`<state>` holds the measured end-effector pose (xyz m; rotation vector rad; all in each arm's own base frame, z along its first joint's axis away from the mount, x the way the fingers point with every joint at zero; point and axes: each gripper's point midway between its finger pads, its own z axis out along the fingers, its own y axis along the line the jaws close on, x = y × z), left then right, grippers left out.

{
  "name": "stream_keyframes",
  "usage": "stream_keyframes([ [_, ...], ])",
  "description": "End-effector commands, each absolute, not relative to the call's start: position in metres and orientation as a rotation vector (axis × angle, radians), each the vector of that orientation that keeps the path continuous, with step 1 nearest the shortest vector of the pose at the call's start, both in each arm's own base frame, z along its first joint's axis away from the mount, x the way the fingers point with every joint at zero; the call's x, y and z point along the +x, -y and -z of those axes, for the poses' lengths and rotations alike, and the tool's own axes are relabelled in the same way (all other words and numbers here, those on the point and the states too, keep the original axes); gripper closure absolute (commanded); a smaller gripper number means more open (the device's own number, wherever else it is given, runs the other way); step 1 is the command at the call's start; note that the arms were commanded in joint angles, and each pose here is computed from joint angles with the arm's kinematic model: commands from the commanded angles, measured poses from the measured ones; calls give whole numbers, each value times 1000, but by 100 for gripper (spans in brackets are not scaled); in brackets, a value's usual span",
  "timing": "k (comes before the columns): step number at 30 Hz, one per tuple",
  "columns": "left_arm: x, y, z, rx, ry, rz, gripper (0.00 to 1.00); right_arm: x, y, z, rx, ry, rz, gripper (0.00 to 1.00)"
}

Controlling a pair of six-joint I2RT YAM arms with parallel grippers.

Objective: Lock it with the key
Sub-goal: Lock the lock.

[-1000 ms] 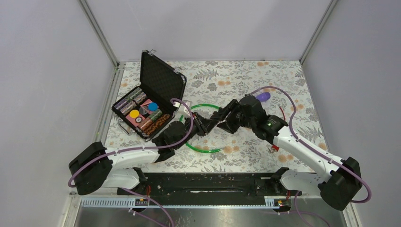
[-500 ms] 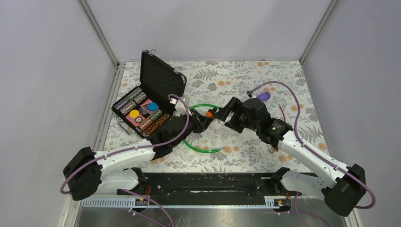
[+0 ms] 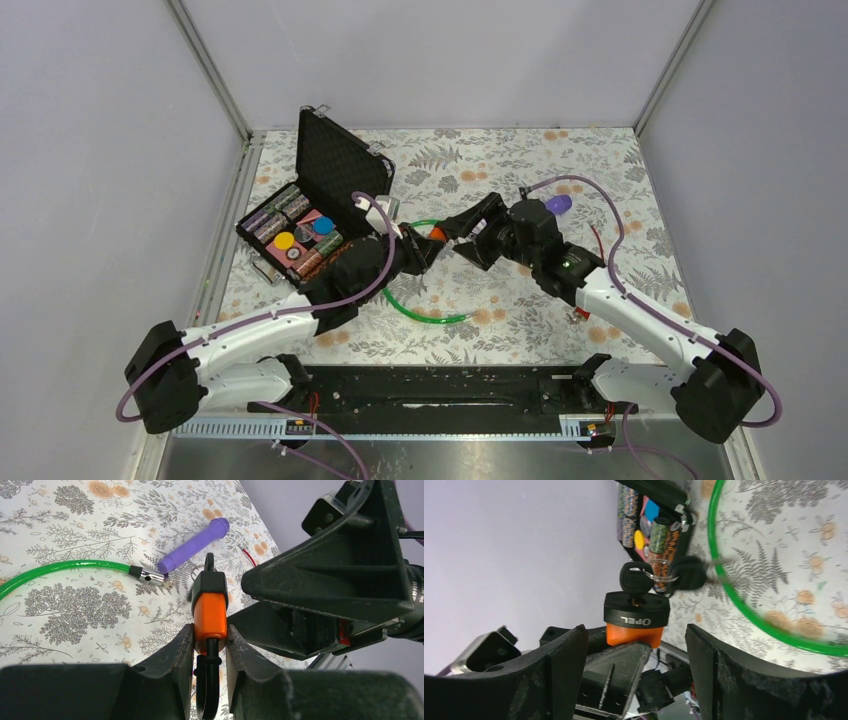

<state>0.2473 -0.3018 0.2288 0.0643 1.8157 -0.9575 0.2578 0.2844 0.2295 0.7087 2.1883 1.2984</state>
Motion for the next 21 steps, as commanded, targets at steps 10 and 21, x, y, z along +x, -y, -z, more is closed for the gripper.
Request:
stream_keyframes([
  [10,246,299,-296,47,-1634,1051,100,262,-314,-255,779,-2245,-1463,42],
  [21,231,294,-309,102,-1609,1101,100,262,-315,-253,711,-2249,-1443,29],
])
